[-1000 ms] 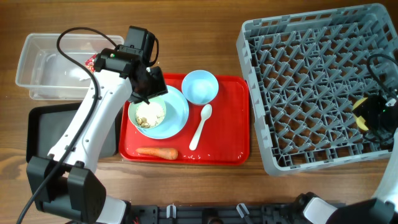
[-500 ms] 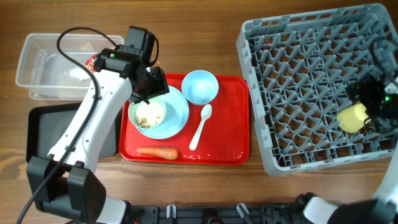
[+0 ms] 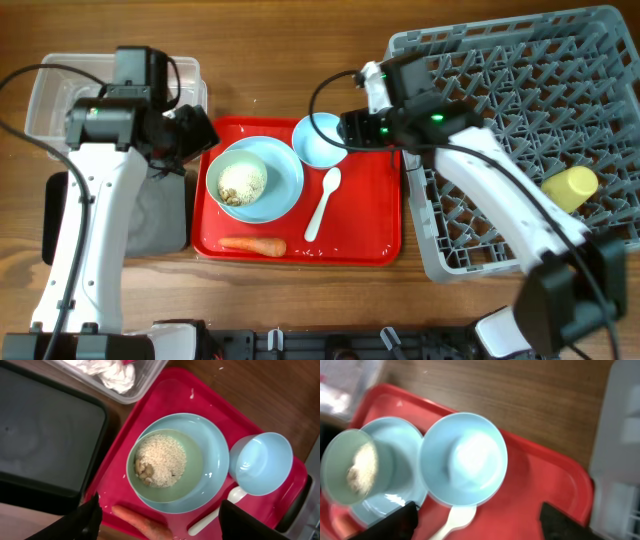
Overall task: Sort waste into correct bins and load items into the dishwasher rack
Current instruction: 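Place the yellow cup in the rack with the right gripper, then grasp the light-blue bowl with the right gripper and place it in the rack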
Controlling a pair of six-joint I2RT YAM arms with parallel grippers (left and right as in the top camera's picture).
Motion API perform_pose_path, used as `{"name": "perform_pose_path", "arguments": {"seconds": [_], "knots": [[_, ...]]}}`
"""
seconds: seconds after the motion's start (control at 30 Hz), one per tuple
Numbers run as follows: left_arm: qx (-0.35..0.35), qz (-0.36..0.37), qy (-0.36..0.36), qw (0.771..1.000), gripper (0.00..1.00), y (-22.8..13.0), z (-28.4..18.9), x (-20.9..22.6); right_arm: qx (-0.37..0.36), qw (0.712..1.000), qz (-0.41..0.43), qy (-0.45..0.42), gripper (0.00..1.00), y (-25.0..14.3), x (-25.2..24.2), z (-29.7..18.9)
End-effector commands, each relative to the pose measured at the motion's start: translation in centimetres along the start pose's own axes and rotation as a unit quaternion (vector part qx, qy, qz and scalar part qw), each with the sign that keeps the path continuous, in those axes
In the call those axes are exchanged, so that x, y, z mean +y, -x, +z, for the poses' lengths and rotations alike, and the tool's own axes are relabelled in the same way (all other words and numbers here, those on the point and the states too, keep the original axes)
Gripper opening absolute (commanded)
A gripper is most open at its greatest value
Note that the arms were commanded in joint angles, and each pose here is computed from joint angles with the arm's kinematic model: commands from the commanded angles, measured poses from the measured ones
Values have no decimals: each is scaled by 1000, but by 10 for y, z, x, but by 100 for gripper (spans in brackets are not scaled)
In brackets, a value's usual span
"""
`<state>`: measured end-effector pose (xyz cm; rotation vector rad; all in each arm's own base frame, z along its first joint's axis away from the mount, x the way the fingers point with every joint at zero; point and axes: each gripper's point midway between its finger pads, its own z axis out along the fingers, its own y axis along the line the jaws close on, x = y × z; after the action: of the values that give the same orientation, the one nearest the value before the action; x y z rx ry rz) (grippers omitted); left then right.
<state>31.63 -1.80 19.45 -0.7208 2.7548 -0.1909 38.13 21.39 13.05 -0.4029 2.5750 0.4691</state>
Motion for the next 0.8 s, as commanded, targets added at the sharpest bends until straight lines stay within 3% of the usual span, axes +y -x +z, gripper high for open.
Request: {"name": "perform_pose_path", "arguments": {"seconds": [0.0, 0.17, 0.2, 0.23, 0.33, 0.43, 0.5, 0.57, 0.67, 0.77], "knots": [[-3, -14, 12, 1000, 79, 3, -4, 14, 41, 995, 82, -47, 58, -21, -20, 56], [-3, -15, 12, 1000, 80, 3, -4, 14, 81, 987, 124, -64, 24, -46, -32, 90], [-3, -15, 12, 1000, 79, 3, -4, 14, 80, 987, 124, -63, 11, -46, -32, 90], [-3, -15, 12, 1000, 79, 3, -4, 14, 75, 988, 123, -62, 5, -42, -31, 88], [-3, -15, 12, 1000, 79, 3, -4, 14, 25, 991, 112, -68, 4, -11, -27, 58], [-3, -15, 12, 1000, 79, 3, -4, 14, -88, 988, 69, -103, 4, 47, -40, -23], [-3, -15, 12, 1000, 79, 3, -4, 13, -195, 958, 57, -204, 4, 81, -82, -112], [-4, -15, 12, 1000, 79, 3, -4, 13, -240, 918, 22, -316, 4, 92, -129, -178], [-4, -15, 12, 1000, 79, 3, -4, 13, -207, 833, 33, -513, 4, 70, -223, -254], [-5, -15, 11, 1000, 79, 4, -4, 13, -194, 785, 112, -578, 4, 40, -285, -287]]}}
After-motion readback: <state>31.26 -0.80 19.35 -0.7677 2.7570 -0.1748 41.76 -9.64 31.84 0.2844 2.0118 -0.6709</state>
